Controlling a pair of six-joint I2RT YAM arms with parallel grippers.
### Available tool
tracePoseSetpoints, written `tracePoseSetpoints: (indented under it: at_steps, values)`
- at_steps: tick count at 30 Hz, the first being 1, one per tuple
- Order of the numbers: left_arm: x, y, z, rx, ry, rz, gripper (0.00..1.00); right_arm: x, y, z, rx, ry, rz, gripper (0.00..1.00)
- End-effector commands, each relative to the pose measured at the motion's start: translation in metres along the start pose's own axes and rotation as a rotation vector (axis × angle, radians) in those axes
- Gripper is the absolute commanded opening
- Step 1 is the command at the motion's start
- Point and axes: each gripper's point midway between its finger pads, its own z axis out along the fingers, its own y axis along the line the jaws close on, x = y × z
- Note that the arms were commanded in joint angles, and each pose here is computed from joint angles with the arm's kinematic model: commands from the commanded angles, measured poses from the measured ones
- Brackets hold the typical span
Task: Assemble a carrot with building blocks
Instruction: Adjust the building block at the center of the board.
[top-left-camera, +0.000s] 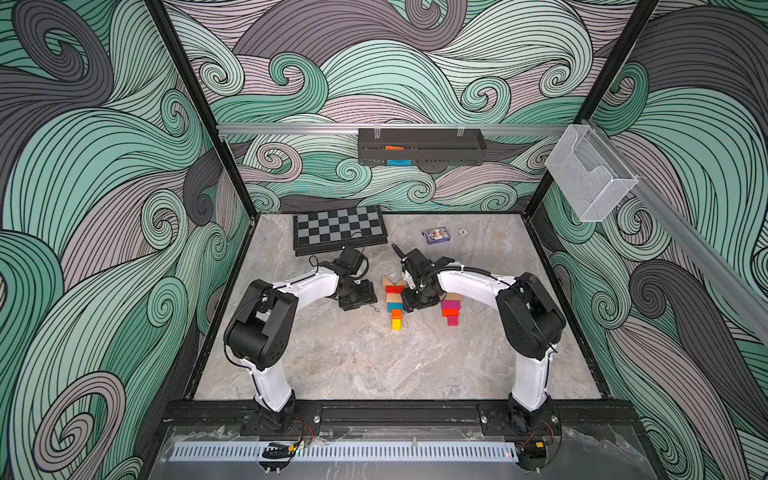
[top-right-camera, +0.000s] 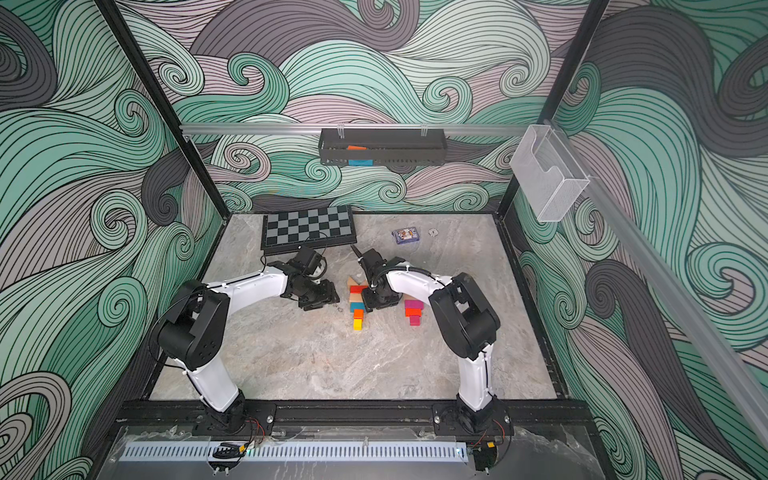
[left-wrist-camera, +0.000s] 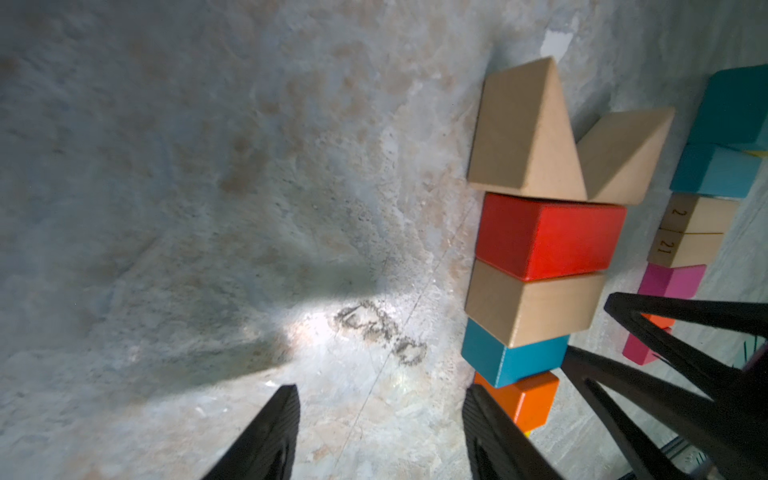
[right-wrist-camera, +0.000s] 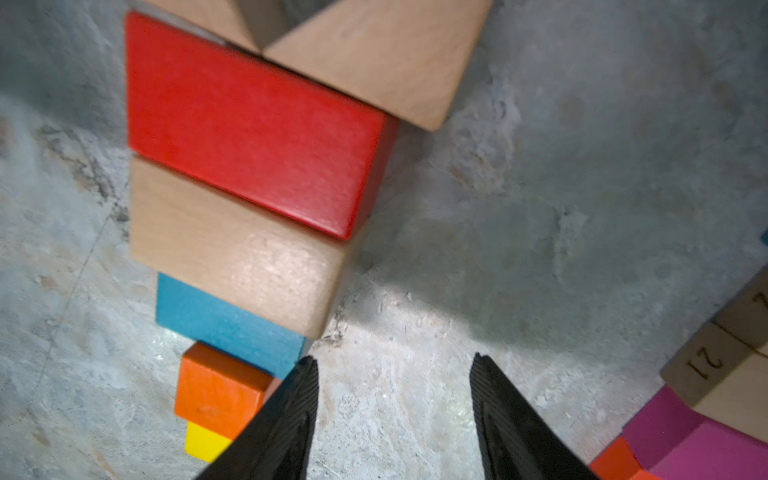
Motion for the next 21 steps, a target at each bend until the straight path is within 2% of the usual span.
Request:
tracePoseSetpoints:
  at_steps: [1, 7, 13, 21]
  values:
    - [0.004, -0.003, -0.009, 0.011, 0.001, 0.007, 0.64, -0.002, -0.003, -0.003, 0.015, -0.01, 0.02, 0.6]
    - [0.002, -0.007, -0.02, 0.017, -0.016, 0.021, 0.64, 0.002, 0.0, -0.024, 0.004, -0.037, 0.008, 0.63]
    - [0.005, -0.008, -0.041, 0.02, -0.045, 0.032, 0.66, 0.027, 0.017, -0.041, -0.024, -0.034, -0.05, 0.71]
    - [0.01, -0.01, -0.063, 0.027, -0.073, 0.026, 0.69, 0.065, 0.04, -0.024, -0.028, -0.004, -0.126, 0.78]
